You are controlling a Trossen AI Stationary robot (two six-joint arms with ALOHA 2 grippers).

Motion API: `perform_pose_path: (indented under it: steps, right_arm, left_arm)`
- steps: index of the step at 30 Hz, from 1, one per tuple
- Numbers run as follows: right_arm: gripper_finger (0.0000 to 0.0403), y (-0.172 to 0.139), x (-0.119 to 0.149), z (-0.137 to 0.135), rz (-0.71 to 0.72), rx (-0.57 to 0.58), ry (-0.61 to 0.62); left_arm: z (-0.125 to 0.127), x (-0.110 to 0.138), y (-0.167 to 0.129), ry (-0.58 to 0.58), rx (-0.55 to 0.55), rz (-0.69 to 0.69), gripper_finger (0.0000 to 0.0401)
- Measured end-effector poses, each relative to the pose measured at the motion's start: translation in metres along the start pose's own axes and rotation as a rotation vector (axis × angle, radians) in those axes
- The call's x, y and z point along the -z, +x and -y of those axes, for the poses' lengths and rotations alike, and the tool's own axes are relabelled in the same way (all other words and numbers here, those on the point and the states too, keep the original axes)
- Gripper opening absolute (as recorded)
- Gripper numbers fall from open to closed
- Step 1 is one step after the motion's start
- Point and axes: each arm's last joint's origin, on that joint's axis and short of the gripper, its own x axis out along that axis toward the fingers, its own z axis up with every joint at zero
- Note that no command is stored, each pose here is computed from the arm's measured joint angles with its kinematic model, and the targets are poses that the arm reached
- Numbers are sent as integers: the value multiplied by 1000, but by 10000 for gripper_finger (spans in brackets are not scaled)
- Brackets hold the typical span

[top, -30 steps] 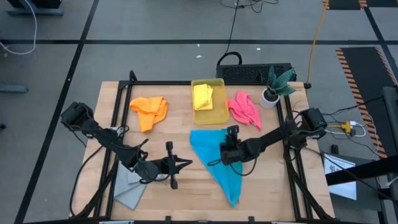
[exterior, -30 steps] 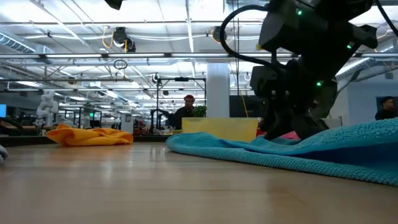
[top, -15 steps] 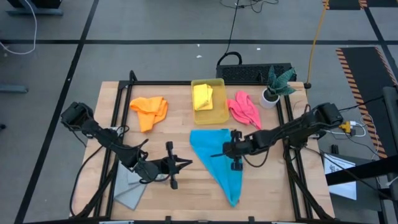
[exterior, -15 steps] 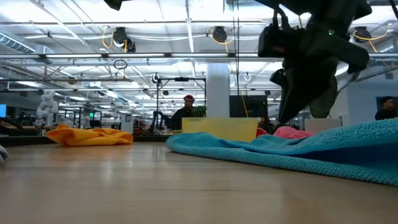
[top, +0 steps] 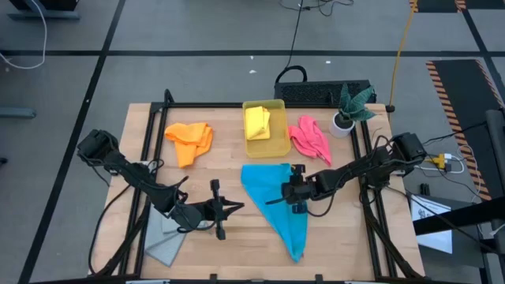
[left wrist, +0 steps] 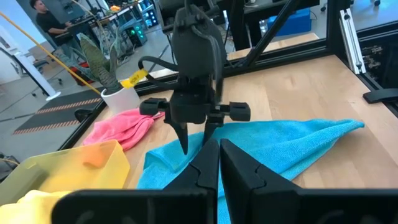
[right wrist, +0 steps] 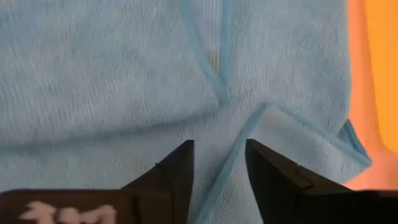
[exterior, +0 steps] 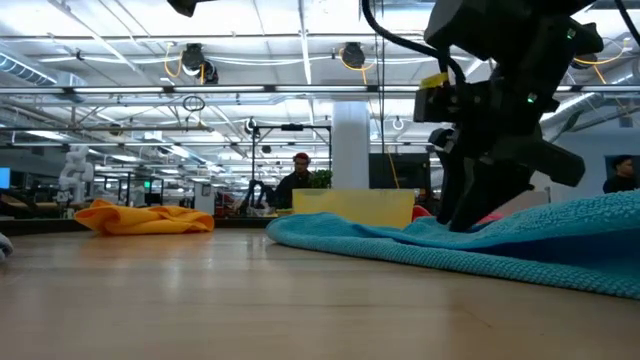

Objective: Fold microfiber towels
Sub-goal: Fold the blue microfiber towel

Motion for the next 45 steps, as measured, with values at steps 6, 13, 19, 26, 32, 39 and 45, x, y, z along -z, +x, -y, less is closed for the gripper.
perform_pose_path:
  steps: [6, 13, 19, 26, 32, 39, 45]
  right_arm:
    - [149, 1, 6, 2, -45, 56, -7]
    - [89, 7, 26, 6, -119, 183, -64]
    - [11, 5, 33, 5, -139, 288, -83]
    - [4, -22, 26, 4, 19, 354, -4]
    - [2, -64, -5, 0, 402, 255, 47]
    - [1, -92, -31, -13, 730, -55, -95]
    - [1, -79, -31, -25, 707, -221, -191]
  left_arm:
    - [0, 1, 0, -4, 1, -10, 19]
    - [0, 1, 0, -4, 1, -12, 19]
    - [0, 1, 0, -7, 1, -12, 19]
    - [0, 1, 0, -8, 0, -11, 19]
    - [8, 8, 11, 115, 14, 10, 19]
    - [18, 25, 41, 290, 25, 77, 19]
    - [13, 30, 58, 250, 130, 139, 49]
